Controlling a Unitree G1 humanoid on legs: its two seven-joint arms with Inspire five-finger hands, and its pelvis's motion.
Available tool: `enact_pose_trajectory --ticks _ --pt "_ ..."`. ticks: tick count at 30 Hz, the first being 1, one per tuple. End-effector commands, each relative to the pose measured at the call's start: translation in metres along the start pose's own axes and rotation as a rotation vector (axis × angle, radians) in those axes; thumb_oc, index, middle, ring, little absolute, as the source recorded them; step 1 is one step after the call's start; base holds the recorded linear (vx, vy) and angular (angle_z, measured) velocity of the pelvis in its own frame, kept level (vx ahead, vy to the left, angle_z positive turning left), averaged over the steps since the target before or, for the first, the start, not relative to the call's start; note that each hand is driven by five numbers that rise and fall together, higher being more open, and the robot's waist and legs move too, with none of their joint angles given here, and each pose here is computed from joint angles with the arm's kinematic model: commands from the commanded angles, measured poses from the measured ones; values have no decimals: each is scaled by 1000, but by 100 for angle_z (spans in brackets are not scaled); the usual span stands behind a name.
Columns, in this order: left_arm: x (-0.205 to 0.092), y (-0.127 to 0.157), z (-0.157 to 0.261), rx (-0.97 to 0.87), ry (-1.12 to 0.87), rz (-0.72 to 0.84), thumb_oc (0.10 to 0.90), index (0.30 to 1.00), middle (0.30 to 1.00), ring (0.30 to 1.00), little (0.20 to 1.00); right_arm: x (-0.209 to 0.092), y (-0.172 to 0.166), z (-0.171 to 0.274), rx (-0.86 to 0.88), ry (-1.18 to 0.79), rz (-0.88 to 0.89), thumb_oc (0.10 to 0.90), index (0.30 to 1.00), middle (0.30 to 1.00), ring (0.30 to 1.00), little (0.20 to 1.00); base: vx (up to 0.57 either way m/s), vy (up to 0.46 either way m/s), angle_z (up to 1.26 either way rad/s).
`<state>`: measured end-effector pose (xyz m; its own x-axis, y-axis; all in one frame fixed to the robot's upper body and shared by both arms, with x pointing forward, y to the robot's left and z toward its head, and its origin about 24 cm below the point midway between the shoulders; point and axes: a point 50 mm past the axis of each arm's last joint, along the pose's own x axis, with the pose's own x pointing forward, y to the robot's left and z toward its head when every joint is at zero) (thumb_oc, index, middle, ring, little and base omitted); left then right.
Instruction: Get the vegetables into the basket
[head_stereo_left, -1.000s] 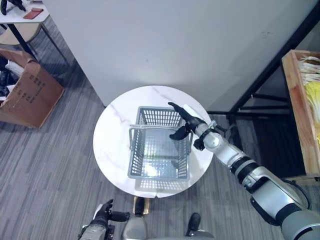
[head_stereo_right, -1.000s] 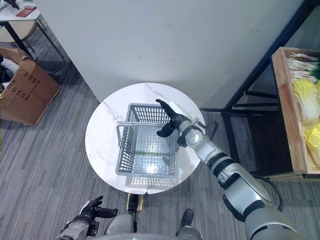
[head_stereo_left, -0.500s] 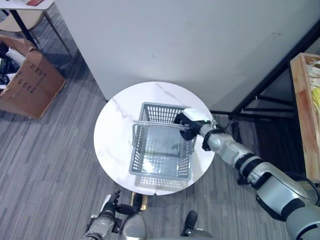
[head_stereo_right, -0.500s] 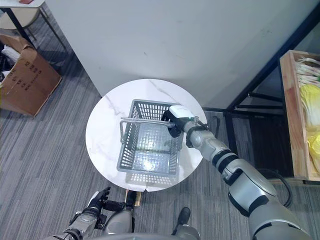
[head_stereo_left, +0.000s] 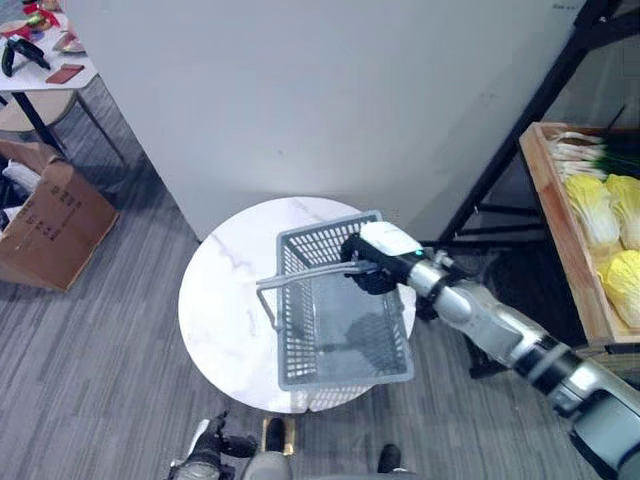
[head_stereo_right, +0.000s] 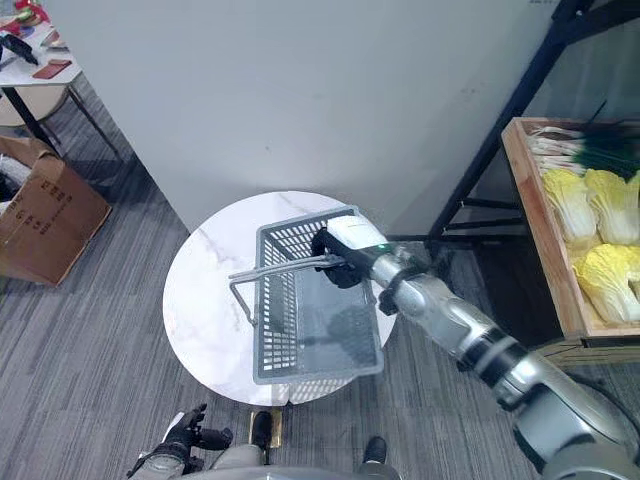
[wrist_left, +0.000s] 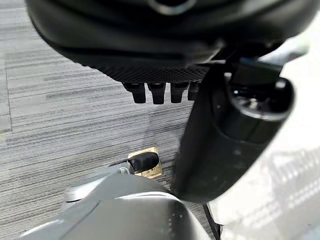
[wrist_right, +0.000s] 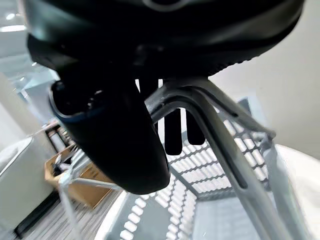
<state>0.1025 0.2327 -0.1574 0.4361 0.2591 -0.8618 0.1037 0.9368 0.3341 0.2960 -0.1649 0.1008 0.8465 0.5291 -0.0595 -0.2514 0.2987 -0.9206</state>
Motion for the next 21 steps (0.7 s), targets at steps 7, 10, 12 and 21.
enact_pose_trajectory --ticks 7,10,12,21 --pt "-10 5 -46 110 149 -24 900 1000 1000 1000 1000 -22 -85 34 76 -248 -374 400 300 300 300 300 27 3 -24" --pt "-11 3 -48 100 153 -27 900 1000 1000 1000 1000 -33 -83 27 58 -216 -397 400 300 300 300 300 42 21 -11" --pt "-11 4 -48 86 154 -19 900 1000 1000 1000 1000 -45 -79 20 75 -180 -418 400 300 300 300 300 11 40 -28" --pt "-7 10 -35 114 105 32 900 1000 1000 1000 1000 -86 -64 -5 122 -21 -513 400 300 300 300 300 -43 117 -18"
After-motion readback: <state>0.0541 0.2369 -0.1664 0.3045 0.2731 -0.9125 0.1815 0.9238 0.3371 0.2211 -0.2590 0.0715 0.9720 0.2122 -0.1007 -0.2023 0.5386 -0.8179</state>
